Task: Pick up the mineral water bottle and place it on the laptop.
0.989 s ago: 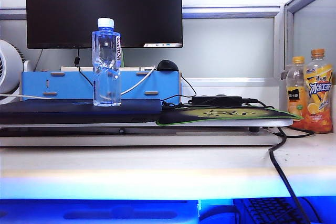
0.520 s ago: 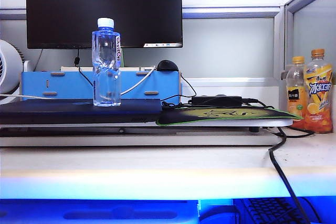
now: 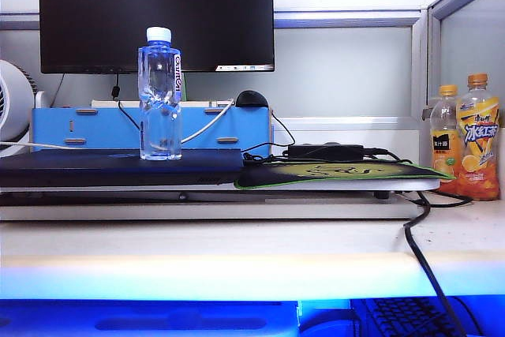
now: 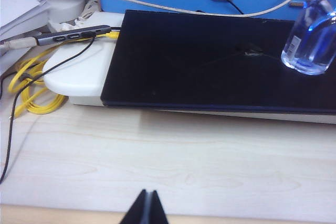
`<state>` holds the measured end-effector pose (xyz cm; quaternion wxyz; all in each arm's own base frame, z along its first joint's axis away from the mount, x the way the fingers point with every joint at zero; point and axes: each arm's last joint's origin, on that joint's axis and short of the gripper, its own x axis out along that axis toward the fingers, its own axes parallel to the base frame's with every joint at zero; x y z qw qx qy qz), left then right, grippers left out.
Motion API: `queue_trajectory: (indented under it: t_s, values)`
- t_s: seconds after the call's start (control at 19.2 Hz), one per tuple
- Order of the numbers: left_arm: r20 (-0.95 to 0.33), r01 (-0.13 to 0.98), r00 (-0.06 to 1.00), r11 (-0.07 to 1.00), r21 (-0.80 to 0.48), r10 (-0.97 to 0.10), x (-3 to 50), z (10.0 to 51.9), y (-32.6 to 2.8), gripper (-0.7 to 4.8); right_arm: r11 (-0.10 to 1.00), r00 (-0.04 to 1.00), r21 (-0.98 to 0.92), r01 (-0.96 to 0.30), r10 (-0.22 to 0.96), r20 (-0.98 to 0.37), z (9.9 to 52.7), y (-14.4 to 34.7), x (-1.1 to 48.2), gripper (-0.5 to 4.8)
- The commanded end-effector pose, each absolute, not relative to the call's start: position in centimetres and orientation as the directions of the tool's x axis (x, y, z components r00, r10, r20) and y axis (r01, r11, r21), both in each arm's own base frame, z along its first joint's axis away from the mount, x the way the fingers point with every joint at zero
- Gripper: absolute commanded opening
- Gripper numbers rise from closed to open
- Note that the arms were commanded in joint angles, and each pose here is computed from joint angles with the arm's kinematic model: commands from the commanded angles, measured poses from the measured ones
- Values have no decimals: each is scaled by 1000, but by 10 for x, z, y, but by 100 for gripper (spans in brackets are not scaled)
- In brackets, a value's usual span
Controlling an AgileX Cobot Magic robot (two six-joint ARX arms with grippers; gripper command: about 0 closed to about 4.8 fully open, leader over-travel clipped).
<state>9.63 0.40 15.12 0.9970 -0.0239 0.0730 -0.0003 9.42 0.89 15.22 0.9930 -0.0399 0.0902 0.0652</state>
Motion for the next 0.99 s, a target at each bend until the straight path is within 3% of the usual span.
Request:
queue_trajectory:
  t_s: [0.05, 0.99]
  values:
    - [-142, 1, 990, 999, -46, -7, 96, 151, 4, -2, 997, 980, -73, -39, 24, -197, 150, 3, 95, -1]
    - [-143, 1, 990, 999, -47, -7, 96, 151, 4, -2, 999, 981, -44, -33, 24, -195, 150, 2, 95, -1]
